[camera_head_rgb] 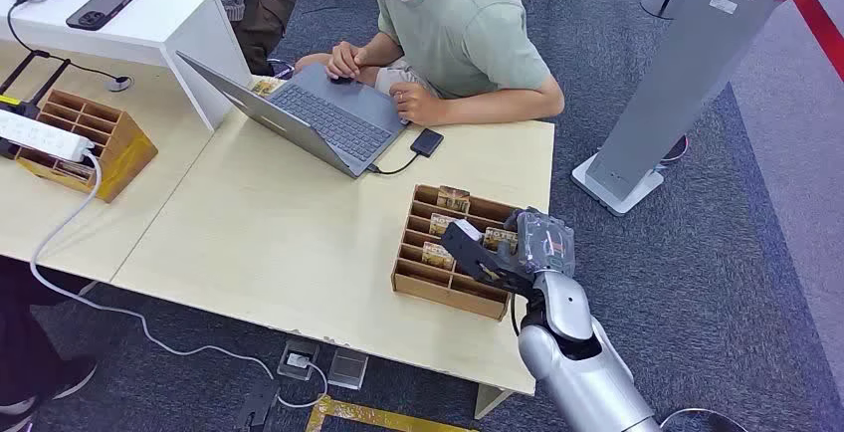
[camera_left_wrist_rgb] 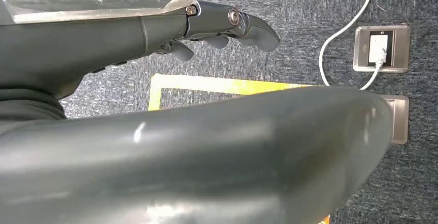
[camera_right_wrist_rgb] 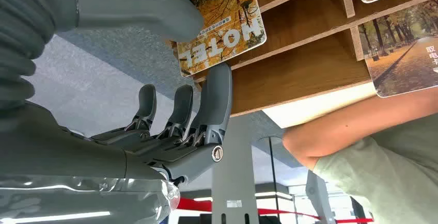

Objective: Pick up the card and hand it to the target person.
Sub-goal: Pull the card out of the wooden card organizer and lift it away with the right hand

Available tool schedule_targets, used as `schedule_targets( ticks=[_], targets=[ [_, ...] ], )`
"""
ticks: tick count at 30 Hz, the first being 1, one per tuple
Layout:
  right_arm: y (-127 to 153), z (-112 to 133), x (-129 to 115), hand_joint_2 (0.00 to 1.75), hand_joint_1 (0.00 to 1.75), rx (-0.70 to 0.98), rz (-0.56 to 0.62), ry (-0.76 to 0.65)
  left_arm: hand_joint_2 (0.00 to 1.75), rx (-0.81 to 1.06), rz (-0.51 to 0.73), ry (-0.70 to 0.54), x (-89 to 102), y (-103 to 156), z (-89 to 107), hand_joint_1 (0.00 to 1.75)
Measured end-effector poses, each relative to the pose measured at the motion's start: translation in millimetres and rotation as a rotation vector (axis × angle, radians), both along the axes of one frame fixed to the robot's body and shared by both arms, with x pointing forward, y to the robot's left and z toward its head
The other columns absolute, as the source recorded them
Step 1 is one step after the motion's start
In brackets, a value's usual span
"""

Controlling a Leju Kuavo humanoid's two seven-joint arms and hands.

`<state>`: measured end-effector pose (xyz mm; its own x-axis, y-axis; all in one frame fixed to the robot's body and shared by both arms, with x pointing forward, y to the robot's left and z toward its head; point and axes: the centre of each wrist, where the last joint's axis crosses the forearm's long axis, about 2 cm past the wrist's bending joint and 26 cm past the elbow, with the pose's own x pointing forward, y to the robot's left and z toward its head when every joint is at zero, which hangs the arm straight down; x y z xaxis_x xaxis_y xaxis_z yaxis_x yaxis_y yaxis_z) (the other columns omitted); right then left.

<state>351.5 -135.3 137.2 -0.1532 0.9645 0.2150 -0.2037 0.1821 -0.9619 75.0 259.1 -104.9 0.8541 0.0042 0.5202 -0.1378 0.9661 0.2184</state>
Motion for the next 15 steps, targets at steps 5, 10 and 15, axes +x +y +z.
schedule_targets(
  ticks=[5, 10, 15],
  targets=[
    [1.8, -0.9, -1.3, 1.75, 0.99, -0.02, 0.012, -0.013, 0.0, 0.0, 0.001, 0.003, 0.0, 0.0, 0.0, 0.0],
    [3.7, -1.5, -2.6, 1.75, 0.98, -0.041, 0.025, -0.027, 0.0, -0.001, 0.001, 0.003, 0.0, -0.2, 0.0, 0.0],
    [6.1, -2.1, -3.6, 1.75, 0.97, -0.052, 0.035, -0.034, 0.0, -0.001, 0.001, 0.003, 0.1, -0.3, 0.0, 0.0]
  ],
)
